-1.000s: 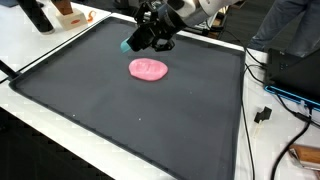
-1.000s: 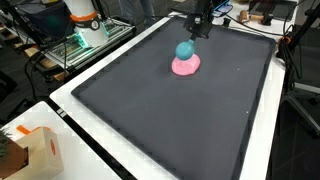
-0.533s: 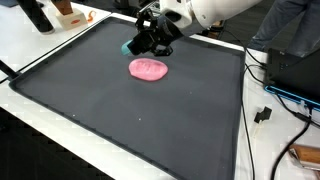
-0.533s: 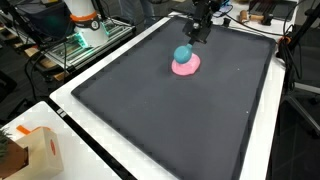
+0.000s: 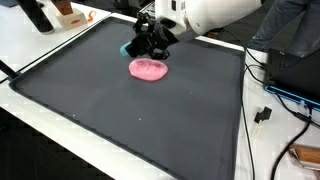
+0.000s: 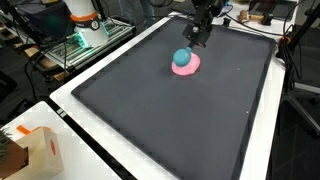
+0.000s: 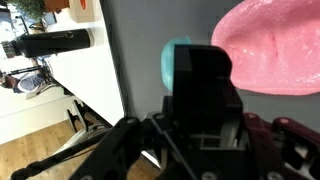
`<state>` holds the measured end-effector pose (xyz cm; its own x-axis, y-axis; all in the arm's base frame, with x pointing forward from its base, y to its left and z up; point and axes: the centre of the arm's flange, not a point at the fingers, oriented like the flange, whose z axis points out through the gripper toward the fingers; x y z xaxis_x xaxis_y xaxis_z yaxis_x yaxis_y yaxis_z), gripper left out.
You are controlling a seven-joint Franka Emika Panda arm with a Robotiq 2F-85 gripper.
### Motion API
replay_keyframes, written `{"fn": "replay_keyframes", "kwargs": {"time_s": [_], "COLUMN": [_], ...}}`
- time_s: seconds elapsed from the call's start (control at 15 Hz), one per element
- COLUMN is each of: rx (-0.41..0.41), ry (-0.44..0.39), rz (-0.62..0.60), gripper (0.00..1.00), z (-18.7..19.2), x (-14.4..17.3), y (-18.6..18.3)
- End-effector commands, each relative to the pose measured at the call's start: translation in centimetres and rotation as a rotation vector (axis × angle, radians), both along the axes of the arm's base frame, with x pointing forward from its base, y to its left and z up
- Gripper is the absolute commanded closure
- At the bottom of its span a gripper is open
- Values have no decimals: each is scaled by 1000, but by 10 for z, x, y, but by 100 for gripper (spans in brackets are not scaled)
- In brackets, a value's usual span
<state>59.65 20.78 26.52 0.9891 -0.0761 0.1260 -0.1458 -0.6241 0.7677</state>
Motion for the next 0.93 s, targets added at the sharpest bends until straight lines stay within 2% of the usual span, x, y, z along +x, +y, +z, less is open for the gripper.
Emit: {"fn": "replay_keyframes", "kwargs": {"time_s": [0.0, 0.6, 0.87], "rx": [0, 80, 150], "ry": [14, 79, 128], "rz": [-7, 10, 22], "gripper": [75, 75, 75], "z": [-1, 20, 36], "x": [7, 14, 14], "y": [-5, -19, -25]}}
